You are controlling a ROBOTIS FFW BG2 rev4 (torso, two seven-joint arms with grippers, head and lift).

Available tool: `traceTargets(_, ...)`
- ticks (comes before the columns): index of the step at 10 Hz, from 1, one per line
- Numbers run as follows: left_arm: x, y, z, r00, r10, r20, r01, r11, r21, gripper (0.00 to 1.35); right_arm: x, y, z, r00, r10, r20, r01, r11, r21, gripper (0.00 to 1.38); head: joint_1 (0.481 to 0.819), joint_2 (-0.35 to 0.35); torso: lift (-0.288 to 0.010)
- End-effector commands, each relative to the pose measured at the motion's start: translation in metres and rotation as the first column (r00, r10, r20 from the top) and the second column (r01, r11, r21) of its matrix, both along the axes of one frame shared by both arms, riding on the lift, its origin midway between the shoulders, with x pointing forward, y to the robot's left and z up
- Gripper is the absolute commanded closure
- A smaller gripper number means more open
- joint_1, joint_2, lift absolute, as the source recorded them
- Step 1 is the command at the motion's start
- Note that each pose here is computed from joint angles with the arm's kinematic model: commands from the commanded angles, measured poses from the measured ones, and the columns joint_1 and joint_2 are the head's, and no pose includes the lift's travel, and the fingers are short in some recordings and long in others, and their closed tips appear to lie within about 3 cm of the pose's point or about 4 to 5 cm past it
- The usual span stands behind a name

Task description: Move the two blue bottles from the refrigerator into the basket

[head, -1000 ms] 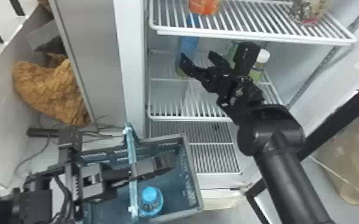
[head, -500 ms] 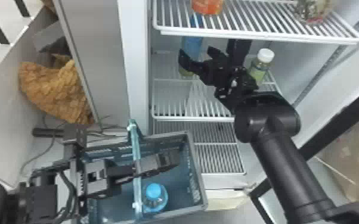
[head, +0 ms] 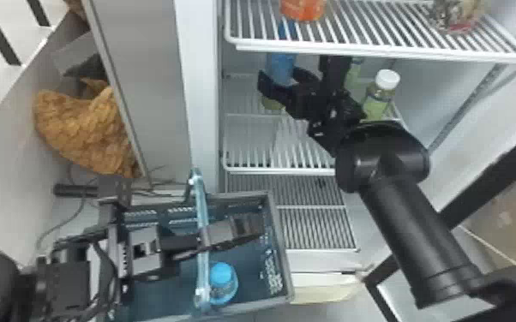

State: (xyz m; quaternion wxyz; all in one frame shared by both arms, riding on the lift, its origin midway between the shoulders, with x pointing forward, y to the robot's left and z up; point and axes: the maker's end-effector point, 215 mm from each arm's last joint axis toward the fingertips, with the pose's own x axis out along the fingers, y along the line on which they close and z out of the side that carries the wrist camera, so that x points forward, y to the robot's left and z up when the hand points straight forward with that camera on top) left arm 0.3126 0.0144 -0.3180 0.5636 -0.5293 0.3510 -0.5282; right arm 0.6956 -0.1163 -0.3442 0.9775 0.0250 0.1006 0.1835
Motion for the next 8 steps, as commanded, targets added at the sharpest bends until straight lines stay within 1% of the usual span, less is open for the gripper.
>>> traceTargets(1,0.0,0.001,0.0,1.0,0.002,-0.001,-0.002,1.0,0.0,1.2,0.001,-0.005,-0.007,1.0,-0.01,-0.024,0.011,1.0,0.001,0.85,0.695,-0.111,-0.22)
traceTargets(2,-0.001,0.0,-0.001,1.0,-0.001,-0.004,0.001,1.0,0.0,1.2,0.002,-0.005,-0.006,1.0,-0.013,-0.021,0.013,1.0,-0.003,1.0,0.695,-0.113,-0.22)
traceTargets(3,0.0,0.0,0.0,1.0,-0.001,0.001,0.001,1.0,0.0,1.2,0.002,-0.008,-0.005,1.0,-0.021,-0.014,0.021,1.0,-0.015,1.31,0.695,-0.115,-0.22)
traceTargets(4,0.0,0.0,0.0,1.0,-0.001,-0.001,0.001,1.0,0.0,1.2,0.001,-0.008,-0.005,1.0,-0.02,-0.012,0.02,1.0,-0.013,1.28,0.695,-0.118,-0.22)
traceTargets(5,-0.001,0.0,-0.001,1.0,-0.003,-0.001,0.003,1.0,0.001,1.2,-0.001,-0.008,-0.003,1.0,-0.019,-0.006,0.019,1.0,-0.007,1.28,0.695,-0.119,-0.22)
traceTargets(8,-0.001,0.0,-0.001,1.0,-0.003,-0.002,0.003,1.0,-0.001,1.2,-0.026,-0.016,0.001,1.0,-0.007,0.027,0.006,0.999,0.049,1.28,0.695,-0.124,-0.22)
